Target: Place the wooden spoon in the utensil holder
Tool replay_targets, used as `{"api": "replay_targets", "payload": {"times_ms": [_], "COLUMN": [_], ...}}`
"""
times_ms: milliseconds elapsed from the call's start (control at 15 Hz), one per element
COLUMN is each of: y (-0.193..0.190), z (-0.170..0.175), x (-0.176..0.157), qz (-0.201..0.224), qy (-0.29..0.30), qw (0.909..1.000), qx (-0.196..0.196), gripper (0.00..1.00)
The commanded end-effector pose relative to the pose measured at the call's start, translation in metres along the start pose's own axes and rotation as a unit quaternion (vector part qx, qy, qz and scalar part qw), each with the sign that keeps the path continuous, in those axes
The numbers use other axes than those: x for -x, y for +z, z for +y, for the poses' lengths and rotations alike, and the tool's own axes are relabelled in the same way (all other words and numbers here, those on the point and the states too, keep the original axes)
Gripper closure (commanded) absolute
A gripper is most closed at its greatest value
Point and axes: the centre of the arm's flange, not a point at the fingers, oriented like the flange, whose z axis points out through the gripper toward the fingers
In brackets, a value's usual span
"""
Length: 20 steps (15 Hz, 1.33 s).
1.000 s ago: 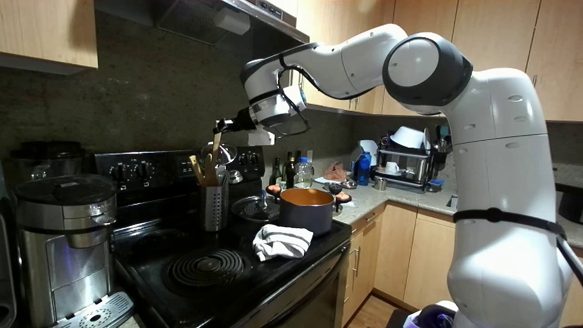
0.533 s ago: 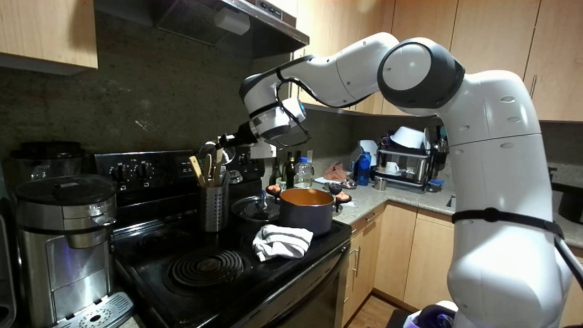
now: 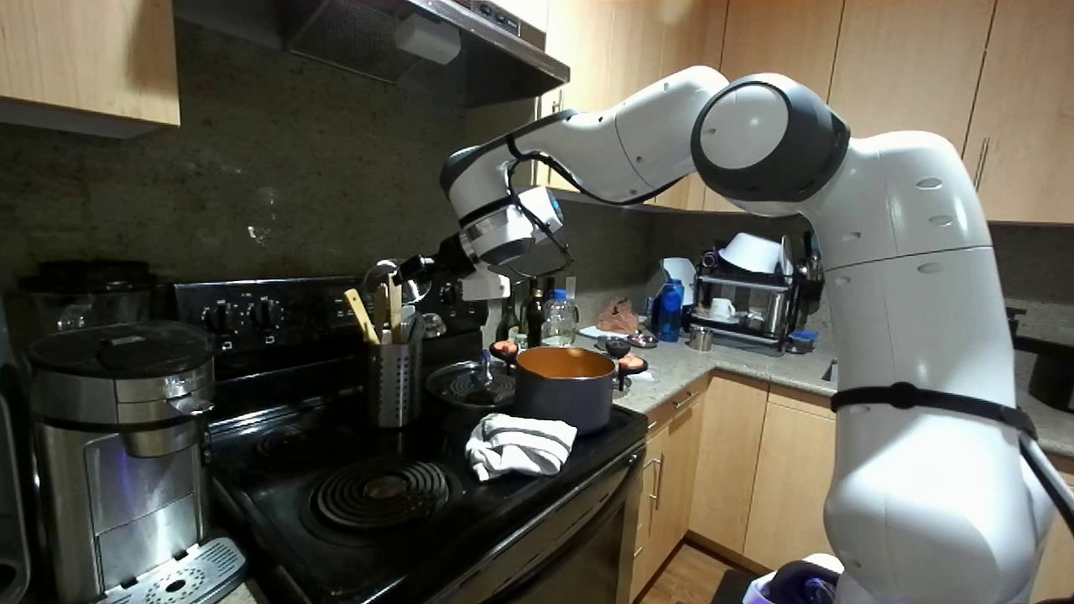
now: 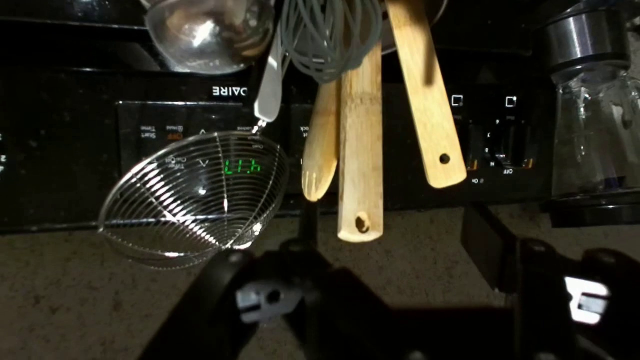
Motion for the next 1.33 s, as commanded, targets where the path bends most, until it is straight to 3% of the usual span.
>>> {"api": "replay_targets", "payload": {"times_ms": [0, 400, 933, 1133, 1200, 1267], "y": [-0.033, -0.092, -0.161, -0.191, -0.154, -0.163], "z": [-0.006, -0.016, -0.045, -0.06, -0.046, -0.05], "x": [-0.025, -0.062, -0.033, -0.026, -0.034, -0.033], "qz": [0.022, 0.042, 0.006, 0.013, 0.014, 0.015], "qy": [0.001, 0.009, -0.006, -0.015, -0.012, -0.015], "qw": [0.9997, 0.999, 0.9999, 0.9996, 0.9998, 0.9997], "qx": [-0.008, 0.008, -0.006, -0.017, -0.006, -0.009], "gripper": [0.0, 0.0, 0.0, 0.0, 0.0, 0.0]}}
